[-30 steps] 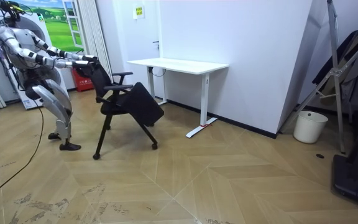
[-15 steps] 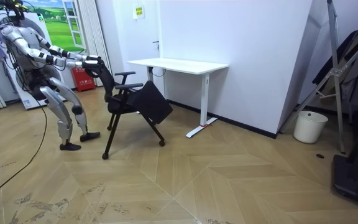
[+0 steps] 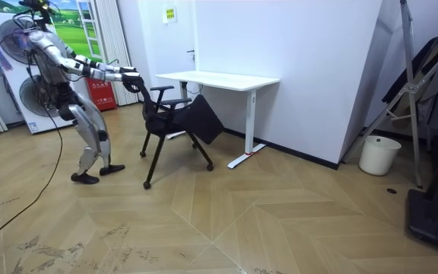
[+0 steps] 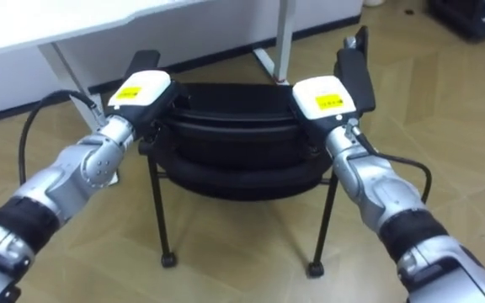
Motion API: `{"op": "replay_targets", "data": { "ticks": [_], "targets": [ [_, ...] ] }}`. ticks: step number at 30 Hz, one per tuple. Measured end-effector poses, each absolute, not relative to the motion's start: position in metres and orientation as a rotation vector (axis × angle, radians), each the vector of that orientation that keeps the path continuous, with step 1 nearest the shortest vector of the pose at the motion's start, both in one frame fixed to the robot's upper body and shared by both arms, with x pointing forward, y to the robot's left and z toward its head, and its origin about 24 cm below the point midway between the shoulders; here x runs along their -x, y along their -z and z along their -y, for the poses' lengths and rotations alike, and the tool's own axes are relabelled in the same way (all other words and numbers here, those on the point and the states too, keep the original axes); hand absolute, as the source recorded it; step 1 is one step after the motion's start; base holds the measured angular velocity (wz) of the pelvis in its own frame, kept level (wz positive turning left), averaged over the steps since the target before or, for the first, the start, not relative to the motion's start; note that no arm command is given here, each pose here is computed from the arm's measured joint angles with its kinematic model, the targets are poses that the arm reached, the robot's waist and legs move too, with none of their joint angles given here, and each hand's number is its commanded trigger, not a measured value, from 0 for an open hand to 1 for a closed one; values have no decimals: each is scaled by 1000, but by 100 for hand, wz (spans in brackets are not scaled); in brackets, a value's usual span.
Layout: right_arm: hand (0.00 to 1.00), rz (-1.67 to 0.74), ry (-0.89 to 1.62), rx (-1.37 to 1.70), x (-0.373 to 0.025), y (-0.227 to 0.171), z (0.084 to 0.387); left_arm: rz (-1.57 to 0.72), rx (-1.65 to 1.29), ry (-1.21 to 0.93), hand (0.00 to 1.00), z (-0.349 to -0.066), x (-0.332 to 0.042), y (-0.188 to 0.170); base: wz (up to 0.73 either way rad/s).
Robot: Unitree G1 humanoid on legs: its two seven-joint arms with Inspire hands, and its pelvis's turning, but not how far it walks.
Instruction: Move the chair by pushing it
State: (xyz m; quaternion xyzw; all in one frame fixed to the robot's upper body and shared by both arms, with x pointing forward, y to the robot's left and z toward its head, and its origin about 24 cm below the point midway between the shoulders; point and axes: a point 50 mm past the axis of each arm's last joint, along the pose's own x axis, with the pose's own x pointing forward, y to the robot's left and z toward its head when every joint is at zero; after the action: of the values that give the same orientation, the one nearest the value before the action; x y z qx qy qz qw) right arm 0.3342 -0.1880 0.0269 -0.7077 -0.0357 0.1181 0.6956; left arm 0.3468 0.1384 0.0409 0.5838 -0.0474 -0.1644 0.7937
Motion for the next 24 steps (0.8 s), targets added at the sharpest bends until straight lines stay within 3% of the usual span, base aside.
{"op": "replay_targets", "data": {
  "ticks": [24],
  "targets": [
    [100,99,-252,1529,-345,-31,173,162,-1335,312,100,-152,-355,-61,19]
  ]
}}
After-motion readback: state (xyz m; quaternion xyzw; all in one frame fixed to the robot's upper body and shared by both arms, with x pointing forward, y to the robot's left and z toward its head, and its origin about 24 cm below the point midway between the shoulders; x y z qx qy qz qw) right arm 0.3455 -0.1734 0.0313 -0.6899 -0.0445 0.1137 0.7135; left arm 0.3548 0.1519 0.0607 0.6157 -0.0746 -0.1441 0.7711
